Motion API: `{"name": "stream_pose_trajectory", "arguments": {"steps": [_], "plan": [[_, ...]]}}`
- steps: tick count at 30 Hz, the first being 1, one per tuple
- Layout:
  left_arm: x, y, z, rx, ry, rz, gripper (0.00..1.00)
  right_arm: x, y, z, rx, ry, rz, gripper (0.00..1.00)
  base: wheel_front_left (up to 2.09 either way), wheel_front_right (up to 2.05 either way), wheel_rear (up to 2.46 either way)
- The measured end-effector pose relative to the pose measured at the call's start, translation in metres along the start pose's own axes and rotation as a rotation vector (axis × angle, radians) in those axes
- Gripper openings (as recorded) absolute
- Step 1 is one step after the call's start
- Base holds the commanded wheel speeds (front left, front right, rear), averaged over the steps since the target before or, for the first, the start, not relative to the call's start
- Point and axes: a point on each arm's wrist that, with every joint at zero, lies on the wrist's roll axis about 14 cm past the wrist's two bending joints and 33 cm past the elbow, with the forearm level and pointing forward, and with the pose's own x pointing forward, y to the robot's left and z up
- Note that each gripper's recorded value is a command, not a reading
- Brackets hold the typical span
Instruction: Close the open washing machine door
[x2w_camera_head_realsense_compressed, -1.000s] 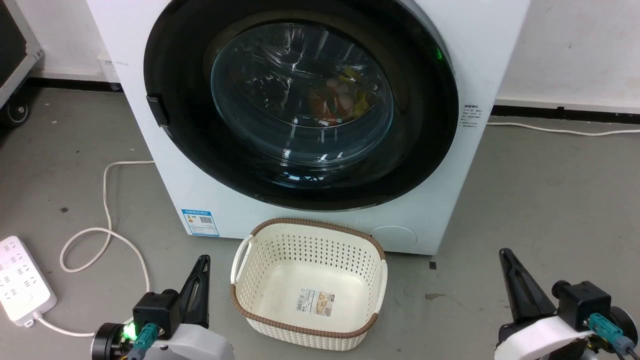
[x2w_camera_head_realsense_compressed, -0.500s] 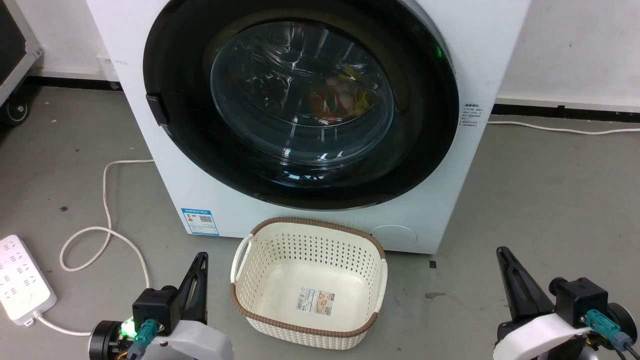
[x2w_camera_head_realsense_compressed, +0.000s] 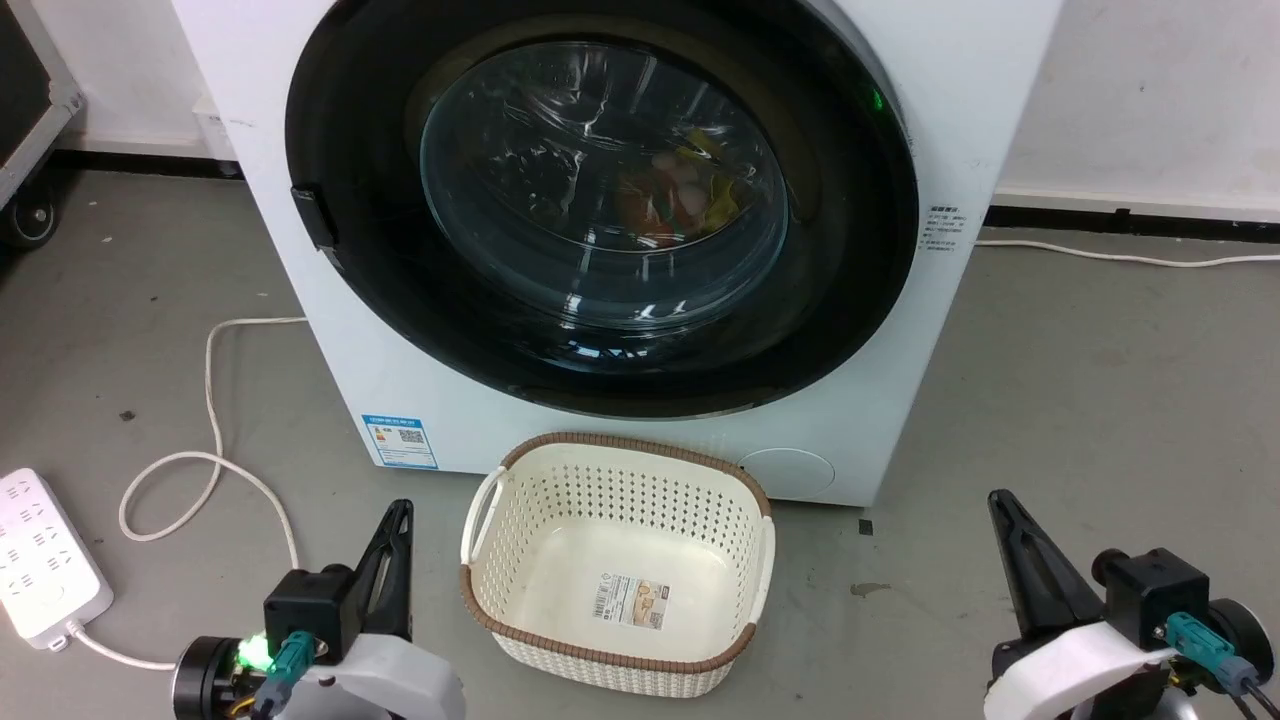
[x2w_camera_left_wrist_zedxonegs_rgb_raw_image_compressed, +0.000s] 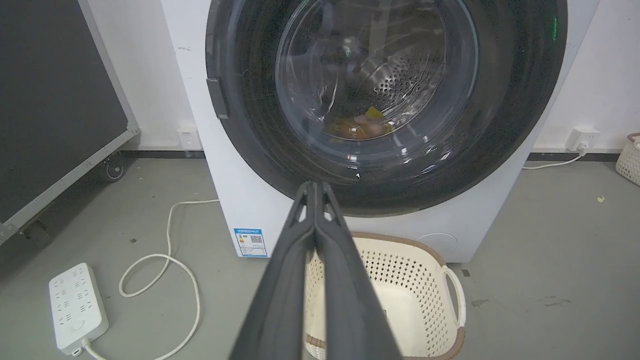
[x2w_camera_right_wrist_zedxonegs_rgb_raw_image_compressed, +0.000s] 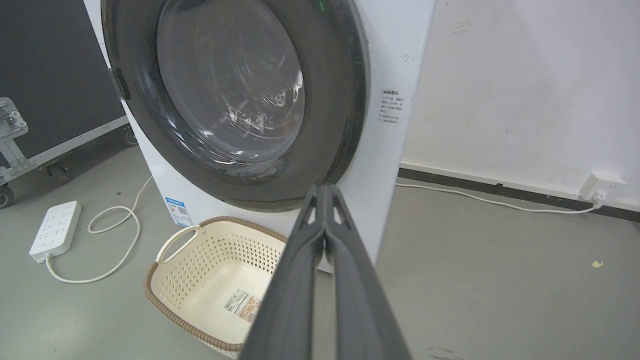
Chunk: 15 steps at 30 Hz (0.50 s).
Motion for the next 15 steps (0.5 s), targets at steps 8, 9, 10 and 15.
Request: {"name": "stream_pose_trajectory", "arguments": {"steps": [8, 9, 10, 15], "plan": [[0.0008, 0.0019, 0.0010, 0.004, 0.011, 0.012, 0.00, 0.0008, 0.0016, 0.0012, -0.011, 0.009, 0.006, 0.00, 0.00, 0.00, 0.00], [0.0009, 0.0022, 0.0014, 0.008, 0.010, 0.014, 0.00, 0.0009, 0.0019, 0.0014, -0.011, 0.009, 0.006, 0.00, 0.00, 0.00, 0.00], [0.0010, 0.0022, 0.0018, 0.010, 0.010, 0.015, 0.00, 0.0010, 0.0020, 0.0016, -0.011, 0.009, 0.007, 0.00, 0.00, 0.00, 0.00], [0.0014, 0.0030, 0.0029, 0.011, 0.013, 0.019, 0.00, 0.0014, 0.0030, 0.0017, -0.020, 0.016, 0.010, 0.00, 0.00, 0.00, 0.00]]}}
